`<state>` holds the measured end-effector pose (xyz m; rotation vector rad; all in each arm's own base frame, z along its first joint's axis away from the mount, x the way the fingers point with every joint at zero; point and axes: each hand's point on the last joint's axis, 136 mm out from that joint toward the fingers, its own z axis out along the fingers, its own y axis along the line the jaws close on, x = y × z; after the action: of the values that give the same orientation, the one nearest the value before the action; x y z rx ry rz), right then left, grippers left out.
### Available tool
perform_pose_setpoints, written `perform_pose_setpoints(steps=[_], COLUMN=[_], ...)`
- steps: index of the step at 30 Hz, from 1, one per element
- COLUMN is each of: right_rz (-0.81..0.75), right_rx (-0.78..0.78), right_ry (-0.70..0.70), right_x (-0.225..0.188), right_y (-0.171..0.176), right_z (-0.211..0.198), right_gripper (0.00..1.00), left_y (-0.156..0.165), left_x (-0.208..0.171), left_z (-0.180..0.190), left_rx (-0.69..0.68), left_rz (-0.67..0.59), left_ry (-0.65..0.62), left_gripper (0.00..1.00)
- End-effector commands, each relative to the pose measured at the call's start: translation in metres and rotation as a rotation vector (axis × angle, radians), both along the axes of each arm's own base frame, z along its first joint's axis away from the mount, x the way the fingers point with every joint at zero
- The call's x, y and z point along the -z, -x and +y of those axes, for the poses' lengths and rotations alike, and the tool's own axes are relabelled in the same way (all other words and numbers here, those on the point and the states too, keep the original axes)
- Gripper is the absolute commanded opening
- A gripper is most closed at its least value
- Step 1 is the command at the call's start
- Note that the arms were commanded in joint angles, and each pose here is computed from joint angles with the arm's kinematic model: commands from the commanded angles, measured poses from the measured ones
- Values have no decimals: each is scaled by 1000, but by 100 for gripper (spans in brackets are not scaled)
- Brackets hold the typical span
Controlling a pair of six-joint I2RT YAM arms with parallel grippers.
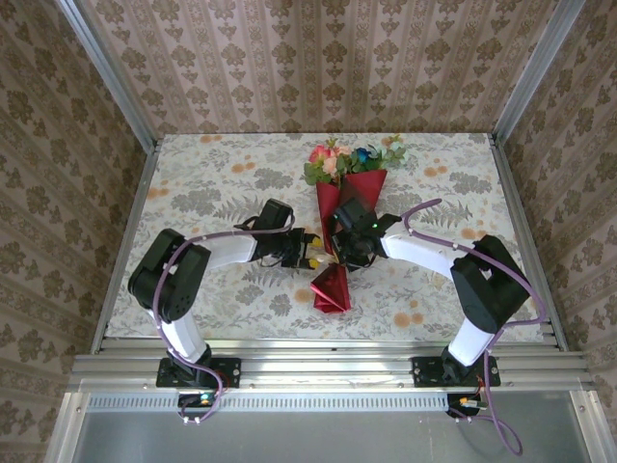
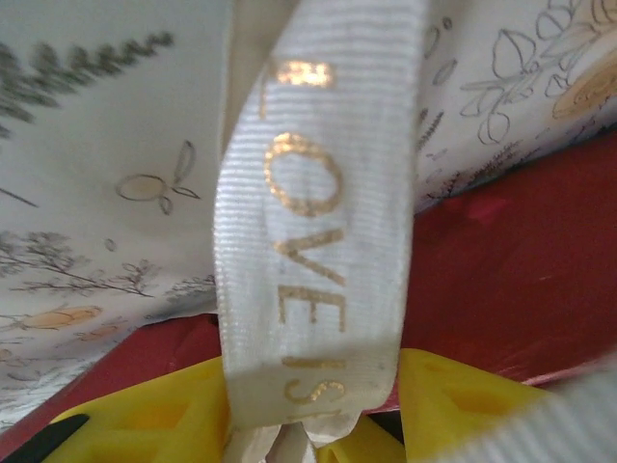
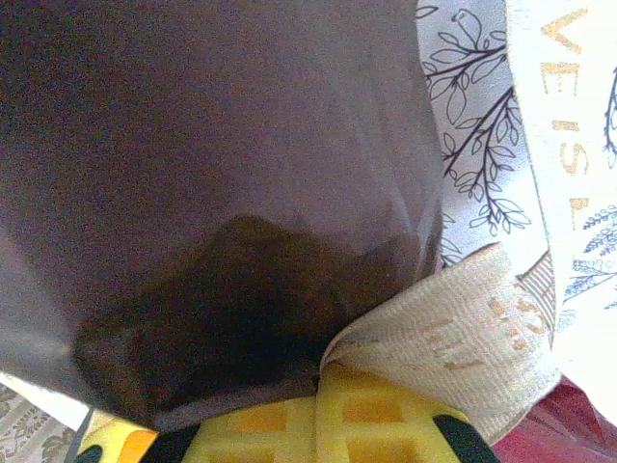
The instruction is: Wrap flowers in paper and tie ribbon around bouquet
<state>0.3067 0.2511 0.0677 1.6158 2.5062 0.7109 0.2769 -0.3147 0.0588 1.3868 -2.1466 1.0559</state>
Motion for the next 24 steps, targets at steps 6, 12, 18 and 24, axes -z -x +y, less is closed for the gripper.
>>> perform_pose_setpoints(steps=[6,12,18,24], right_rz=[-14,-33,-59,-31], right_rx=[24,33,37,33], right_ry=[-19,-28,-40,-33], right_x=[-10,-16,-26,-16], right_y=[1,1,-2,4], right_z=[-4,-6,-5,-6], right_gripper=[0,6,26,17], left_y=[0,4,6,6], left_x=[-2,-5,-9,-11], left_z=[-8,-7,-8,-12], left_rx=[41,57,70,80], left_rz=[-3,-11,-23,-30], left_ry=[16,7,4,7], left_gripper=[35,14,13,13])
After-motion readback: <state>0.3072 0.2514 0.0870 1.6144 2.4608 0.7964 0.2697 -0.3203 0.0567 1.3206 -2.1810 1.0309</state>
